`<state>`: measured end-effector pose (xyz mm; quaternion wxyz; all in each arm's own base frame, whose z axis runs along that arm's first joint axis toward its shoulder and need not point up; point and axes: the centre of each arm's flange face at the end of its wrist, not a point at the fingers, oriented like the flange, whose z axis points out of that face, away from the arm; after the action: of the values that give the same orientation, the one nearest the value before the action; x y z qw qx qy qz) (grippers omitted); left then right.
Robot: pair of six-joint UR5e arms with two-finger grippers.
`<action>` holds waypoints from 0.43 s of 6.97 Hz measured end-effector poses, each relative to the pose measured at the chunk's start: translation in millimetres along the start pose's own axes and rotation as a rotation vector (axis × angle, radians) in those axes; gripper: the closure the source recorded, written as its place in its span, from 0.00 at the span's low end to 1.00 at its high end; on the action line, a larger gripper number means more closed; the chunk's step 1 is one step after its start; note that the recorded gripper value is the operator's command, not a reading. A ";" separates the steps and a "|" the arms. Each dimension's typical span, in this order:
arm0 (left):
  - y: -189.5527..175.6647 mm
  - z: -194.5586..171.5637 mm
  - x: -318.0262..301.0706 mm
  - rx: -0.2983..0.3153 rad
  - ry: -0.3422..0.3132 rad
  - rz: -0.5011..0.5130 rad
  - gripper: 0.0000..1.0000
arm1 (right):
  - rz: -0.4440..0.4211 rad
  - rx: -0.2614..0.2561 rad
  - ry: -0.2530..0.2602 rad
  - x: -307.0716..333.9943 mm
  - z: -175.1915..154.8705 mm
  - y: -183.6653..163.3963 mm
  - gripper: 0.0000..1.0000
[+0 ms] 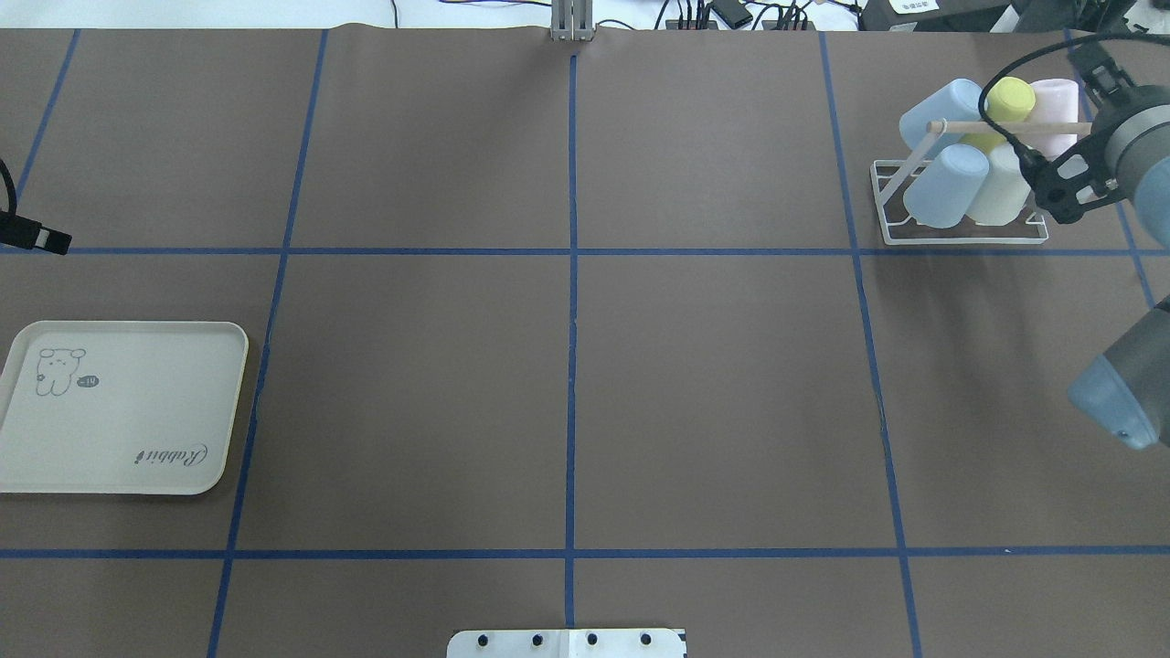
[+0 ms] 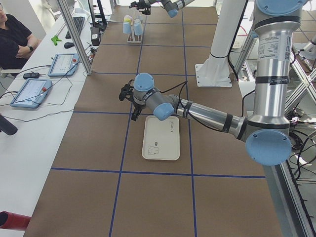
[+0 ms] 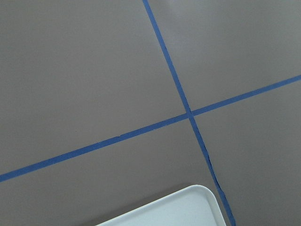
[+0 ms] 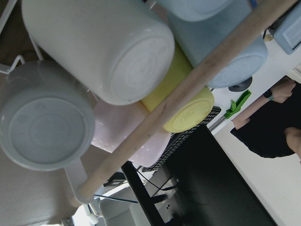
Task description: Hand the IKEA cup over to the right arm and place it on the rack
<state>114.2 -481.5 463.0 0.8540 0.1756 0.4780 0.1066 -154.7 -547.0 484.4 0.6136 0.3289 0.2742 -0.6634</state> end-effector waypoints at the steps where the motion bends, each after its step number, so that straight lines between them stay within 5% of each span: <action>1: -0.1 -0.6 0.2 0.001 0.000 0.001 0.00 | 0.220 0.044 -0.072 -6.8 7.2 19.9 0.01; 3: -0.3 -0.8 -0.4 0.003 -0.003 0.001 0.00 | 0.563 0.104 -0.269 -20.2 17.5 70.5 0.01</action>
<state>113.3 -481.7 462.8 0.8543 0.1773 0.4769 0.1060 -85.7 -554.4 513.9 0.7861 0.3324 0.0546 -0.5182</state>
